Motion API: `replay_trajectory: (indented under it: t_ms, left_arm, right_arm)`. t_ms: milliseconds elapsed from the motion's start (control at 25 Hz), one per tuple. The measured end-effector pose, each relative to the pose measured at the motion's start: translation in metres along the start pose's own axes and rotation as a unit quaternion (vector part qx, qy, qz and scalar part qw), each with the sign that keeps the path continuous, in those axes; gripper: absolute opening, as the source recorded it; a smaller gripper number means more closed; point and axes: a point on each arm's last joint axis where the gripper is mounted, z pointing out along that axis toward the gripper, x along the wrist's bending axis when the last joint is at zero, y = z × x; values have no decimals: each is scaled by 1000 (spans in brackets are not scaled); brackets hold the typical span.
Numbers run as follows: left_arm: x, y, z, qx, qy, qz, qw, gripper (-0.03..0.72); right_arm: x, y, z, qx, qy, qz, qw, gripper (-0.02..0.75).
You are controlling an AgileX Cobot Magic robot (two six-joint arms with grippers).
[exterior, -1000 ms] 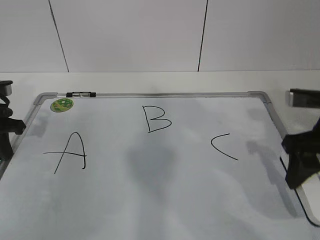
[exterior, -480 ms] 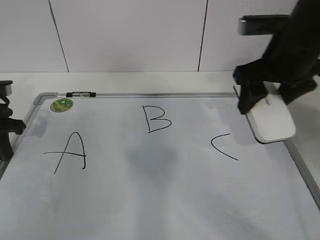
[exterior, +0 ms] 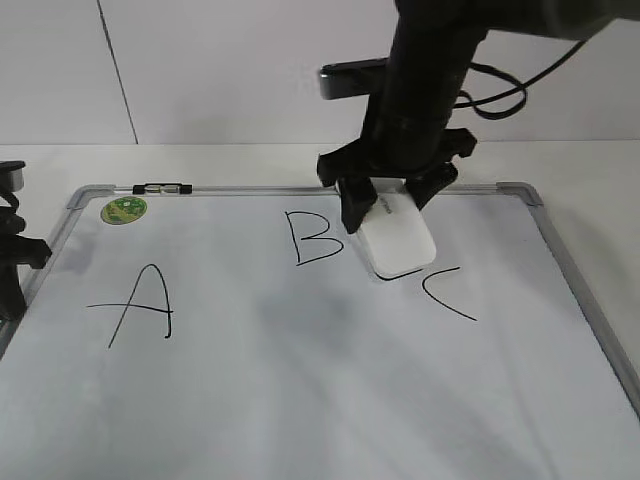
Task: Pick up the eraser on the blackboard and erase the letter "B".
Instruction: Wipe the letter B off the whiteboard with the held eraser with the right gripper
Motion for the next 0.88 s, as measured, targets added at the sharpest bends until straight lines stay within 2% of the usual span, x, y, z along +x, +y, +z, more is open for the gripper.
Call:
replay_trajectory:
  t_ms: [440, 880]
  left_arm:
    - [-1, -4, 0, 25, -5, -2, 1000, 19]
    - [-1, -5, 0, 31, -6, -2, 999, 19]
  right_arm:
    - [37, 50, 52, -26, 6, -37, 999, 537]
    - [39, 56, 81, -16, 2, -42, 999, 537]
